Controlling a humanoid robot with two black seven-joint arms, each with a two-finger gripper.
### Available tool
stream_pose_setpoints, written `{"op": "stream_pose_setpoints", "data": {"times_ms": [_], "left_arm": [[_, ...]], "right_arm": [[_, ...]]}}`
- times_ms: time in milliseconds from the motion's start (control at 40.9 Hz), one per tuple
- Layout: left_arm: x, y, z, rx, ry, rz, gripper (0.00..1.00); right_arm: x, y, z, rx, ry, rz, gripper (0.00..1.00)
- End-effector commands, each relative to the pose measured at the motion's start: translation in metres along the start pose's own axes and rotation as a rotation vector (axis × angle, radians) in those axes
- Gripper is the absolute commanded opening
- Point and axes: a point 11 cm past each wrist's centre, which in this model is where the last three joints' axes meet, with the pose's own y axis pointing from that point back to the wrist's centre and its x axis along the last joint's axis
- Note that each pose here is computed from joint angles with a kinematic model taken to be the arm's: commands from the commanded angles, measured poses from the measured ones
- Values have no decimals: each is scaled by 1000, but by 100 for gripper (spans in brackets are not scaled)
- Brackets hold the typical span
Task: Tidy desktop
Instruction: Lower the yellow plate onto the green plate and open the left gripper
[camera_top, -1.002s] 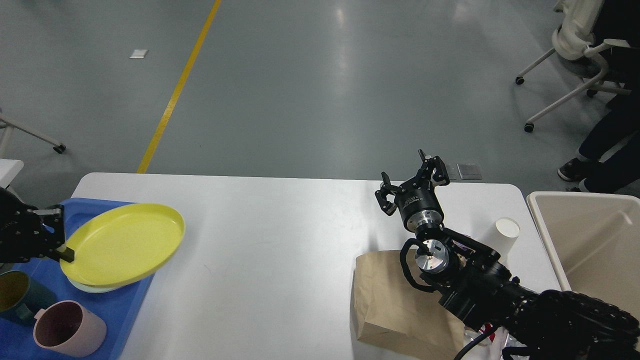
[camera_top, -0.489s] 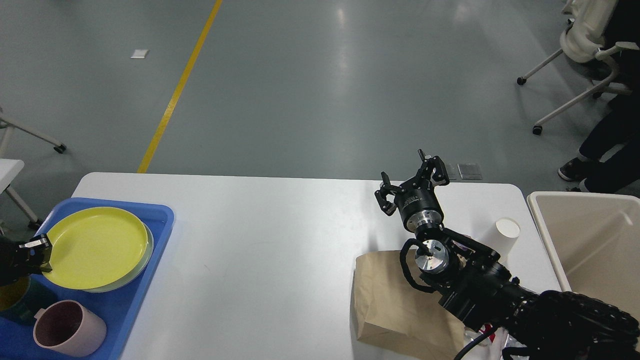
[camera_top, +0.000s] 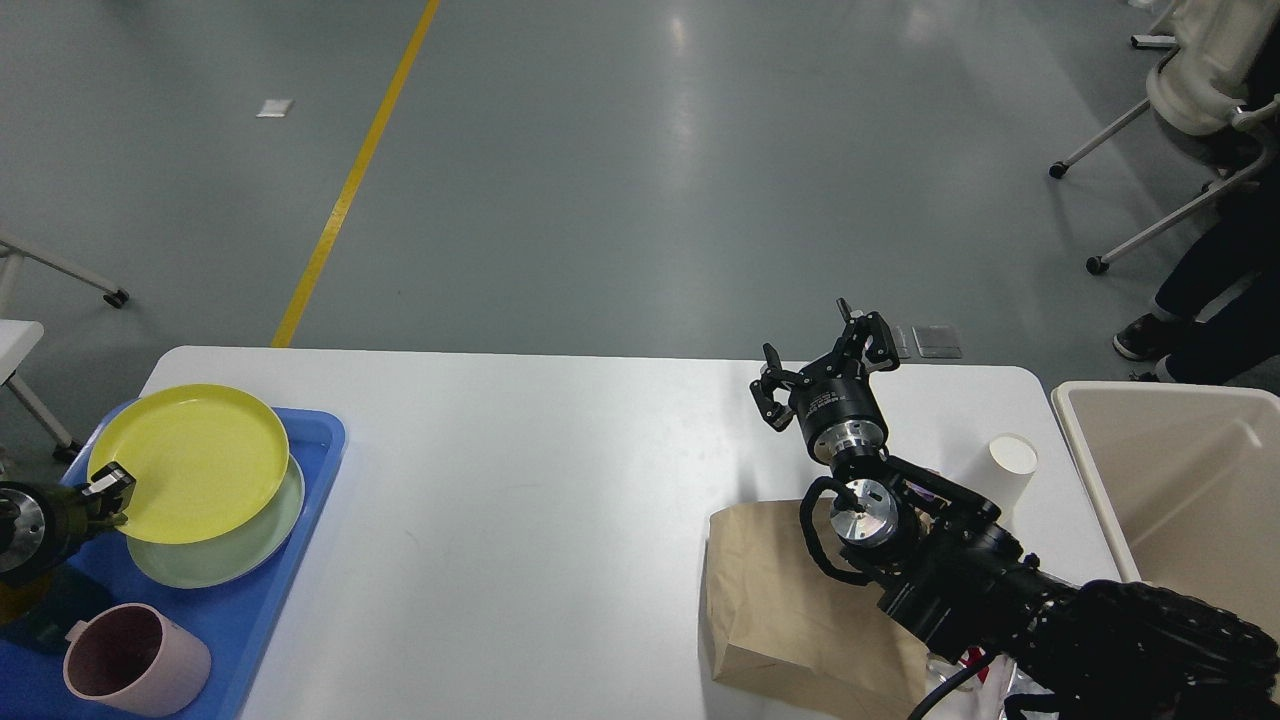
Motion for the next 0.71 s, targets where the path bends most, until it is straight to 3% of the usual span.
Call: {"op": "stream_pose_setpoints", "data": {"times_ms": [0, 98, 220, 269, 318, 342, 684], "left_arm": [[-12, -6, 2, 2, -9, -17, 3], [-22, -10, -3, 18, -20, -32, 11], [-23, -12, -5, 22, -27, -32, 35], [-22, -12, -6, 27, -36, -30, 54], [-20, -11, -8, 32, -50, -26, 89], [-19, -11, -8, 34, -49, -23, 100], [-2, -8, 0, 19, -35, 17, 100]], "right_arm": [[0, 0, 0, 0, 0, 0, 100], [0, 0, 0, 0, 0, 0, 100], [0, 0, 0, 0, 0, 0, 100], [0, 0, 0, 0, 0, 0, 100], [0, 0, 0, 0, 0, 0, 100], [0, 0, 0, -1, 0, 0, 100], [0, 0, 0, 0, 0, 0, 100]]}}
